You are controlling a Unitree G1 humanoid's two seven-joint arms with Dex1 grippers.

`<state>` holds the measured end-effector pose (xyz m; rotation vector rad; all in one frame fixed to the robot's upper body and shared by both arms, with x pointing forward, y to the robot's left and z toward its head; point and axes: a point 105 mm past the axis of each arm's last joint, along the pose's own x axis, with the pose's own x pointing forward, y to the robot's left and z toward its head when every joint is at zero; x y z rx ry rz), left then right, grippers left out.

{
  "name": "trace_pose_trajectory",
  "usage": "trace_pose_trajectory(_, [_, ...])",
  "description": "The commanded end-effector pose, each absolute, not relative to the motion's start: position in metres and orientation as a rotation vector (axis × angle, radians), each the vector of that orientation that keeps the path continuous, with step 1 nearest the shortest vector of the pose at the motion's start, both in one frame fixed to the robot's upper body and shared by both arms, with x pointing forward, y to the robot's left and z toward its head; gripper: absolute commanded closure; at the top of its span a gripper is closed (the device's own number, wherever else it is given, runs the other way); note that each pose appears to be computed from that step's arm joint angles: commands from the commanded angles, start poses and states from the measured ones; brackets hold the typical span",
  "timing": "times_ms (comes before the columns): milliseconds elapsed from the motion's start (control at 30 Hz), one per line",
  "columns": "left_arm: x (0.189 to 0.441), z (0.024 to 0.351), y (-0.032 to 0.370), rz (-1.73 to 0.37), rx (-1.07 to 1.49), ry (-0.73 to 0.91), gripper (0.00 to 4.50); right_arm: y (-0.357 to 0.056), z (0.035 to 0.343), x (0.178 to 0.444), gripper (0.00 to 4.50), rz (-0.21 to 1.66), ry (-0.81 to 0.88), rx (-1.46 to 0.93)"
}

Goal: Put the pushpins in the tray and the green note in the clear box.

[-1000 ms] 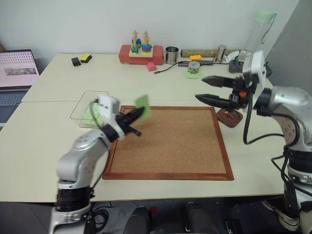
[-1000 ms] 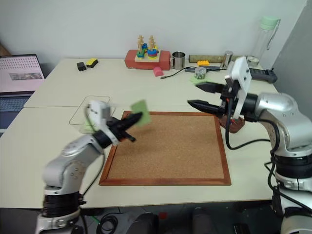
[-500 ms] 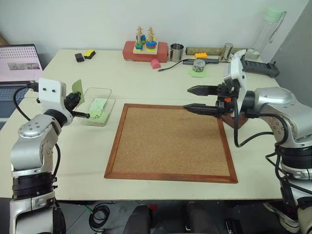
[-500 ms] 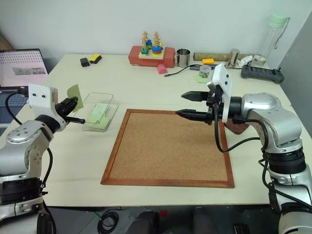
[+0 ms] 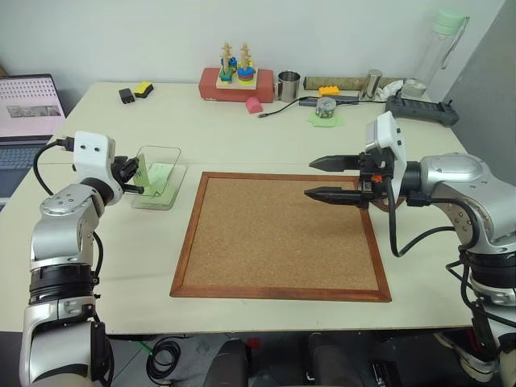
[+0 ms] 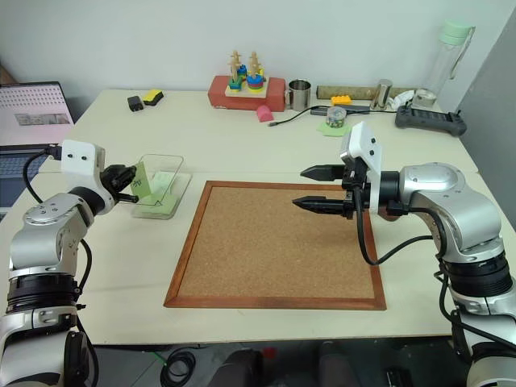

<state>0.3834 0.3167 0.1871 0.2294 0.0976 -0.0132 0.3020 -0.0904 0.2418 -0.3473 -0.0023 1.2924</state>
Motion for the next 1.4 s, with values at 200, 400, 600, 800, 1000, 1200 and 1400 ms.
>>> trace_pose_trajectory(200, [0.378,0.215,0.316,-0.026,0.3,0.026,1.59,-0.088,0.25,0.296,1.45,1.31,-0.038,-0.375])
trace_pose_trajectory(400, [0.373,0.228,0.314,-0.049,0.354,0.009,0.46,-0.09,0.25,0.299,1.45,1.291,-0.043,-0.377])
trace_pose_trajectory(600, [0.358,0.237,0.306,-0.192,0.48,0.051,0.04,-0.101,0.25,0.3,1.45,1.252,-0.039,-0.386])
trace_pose_trajectory(800, [0.314,0.216,0.321,-0.41,0.729,0.253,0.04,-0.145,0.231,0.295,1.45,1.161,0.044,-0.523])
trace_pose_trajectory(1000, [0.277,0.204,0.352,-0.476,0.754,0.392,0.04,-0.205,0.214,0.288,1.45,1.018,0.185,-0.624])
trace_pose_trajectory(1200, [0.268,0.203,0.359,-0.496,0.725,0.394,0.04,-0.259,0.206,0.285,1.45,0.858,0.294,-0.638])
trace_pose_trajectory(1400, [0.27,0.204,0.354,-0.525,0.704,0.371,0.04,-0.27,0.205,0.286,1.45,0.825,0.294,-0.636])
